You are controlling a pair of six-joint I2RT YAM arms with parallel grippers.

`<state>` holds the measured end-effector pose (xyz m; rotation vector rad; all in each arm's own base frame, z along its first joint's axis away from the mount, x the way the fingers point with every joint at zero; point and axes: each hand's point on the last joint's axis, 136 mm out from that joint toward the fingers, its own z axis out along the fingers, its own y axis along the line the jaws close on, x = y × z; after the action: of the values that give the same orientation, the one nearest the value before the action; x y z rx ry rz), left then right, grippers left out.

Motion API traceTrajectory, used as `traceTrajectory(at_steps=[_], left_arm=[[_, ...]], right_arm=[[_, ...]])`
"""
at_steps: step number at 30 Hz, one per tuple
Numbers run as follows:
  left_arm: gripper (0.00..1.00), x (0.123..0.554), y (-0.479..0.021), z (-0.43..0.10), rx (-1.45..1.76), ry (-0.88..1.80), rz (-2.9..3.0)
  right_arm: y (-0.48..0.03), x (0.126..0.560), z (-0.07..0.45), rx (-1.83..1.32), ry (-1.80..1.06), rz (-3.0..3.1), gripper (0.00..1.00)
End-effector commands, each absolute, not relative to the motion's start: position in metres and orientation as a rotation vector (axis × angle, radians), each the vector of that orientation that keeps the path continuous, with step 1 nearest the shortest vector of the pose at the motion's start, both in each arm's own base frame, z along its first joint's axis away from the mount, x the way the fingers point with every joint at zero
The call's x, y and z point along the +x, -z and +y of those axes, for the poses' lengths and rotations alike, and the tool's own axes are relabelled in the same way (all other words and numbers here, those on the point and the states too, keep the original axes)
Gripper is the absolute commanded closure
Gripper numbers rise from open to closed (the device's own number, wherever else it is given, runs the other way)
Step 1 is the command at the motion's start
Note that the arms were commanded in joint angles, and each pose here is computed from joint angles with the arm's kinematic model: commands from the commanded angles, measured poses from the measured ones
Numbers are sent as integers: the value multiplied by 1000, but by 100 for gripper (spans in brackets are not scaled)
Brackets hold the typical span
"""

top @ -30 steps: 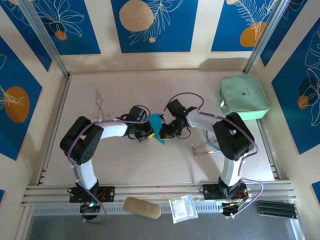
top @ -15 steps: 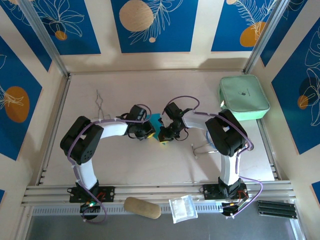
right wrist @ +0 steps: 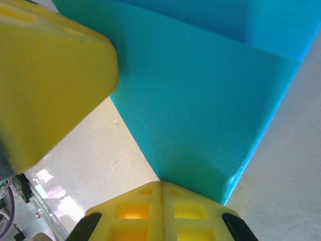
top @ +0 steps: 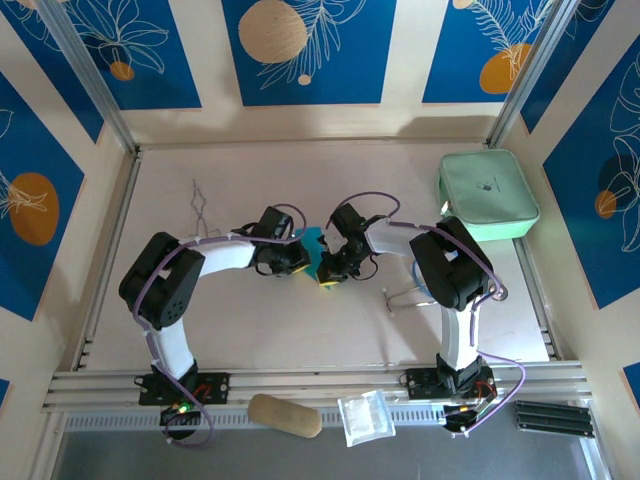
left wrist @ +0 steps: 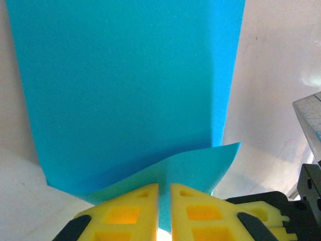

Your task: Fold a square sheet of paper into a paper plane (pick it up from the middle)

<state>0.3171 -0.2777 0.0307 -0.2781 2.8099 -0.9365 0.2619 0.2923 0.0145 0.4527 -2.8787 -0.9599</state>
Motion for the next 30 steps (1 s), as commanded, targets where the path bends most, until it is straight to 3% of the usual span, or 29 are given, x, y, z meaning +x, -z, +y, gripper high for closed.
traceTrajectory(at_steps=[1, 20, 30], left_arm=[[86, 323, -30, -269, -222, 892, 2807], [87, 333, 6, -229, -261, 778, 2846], [87, 377, -30, -203, -233, 688, 2744]], right_arm=[[17, 246, 268, 383, 758, -2849, 100], [30, 231, 251, 344, 653, -2803, 100], [33, 229, 247, 300, 662, -2794, 100]])
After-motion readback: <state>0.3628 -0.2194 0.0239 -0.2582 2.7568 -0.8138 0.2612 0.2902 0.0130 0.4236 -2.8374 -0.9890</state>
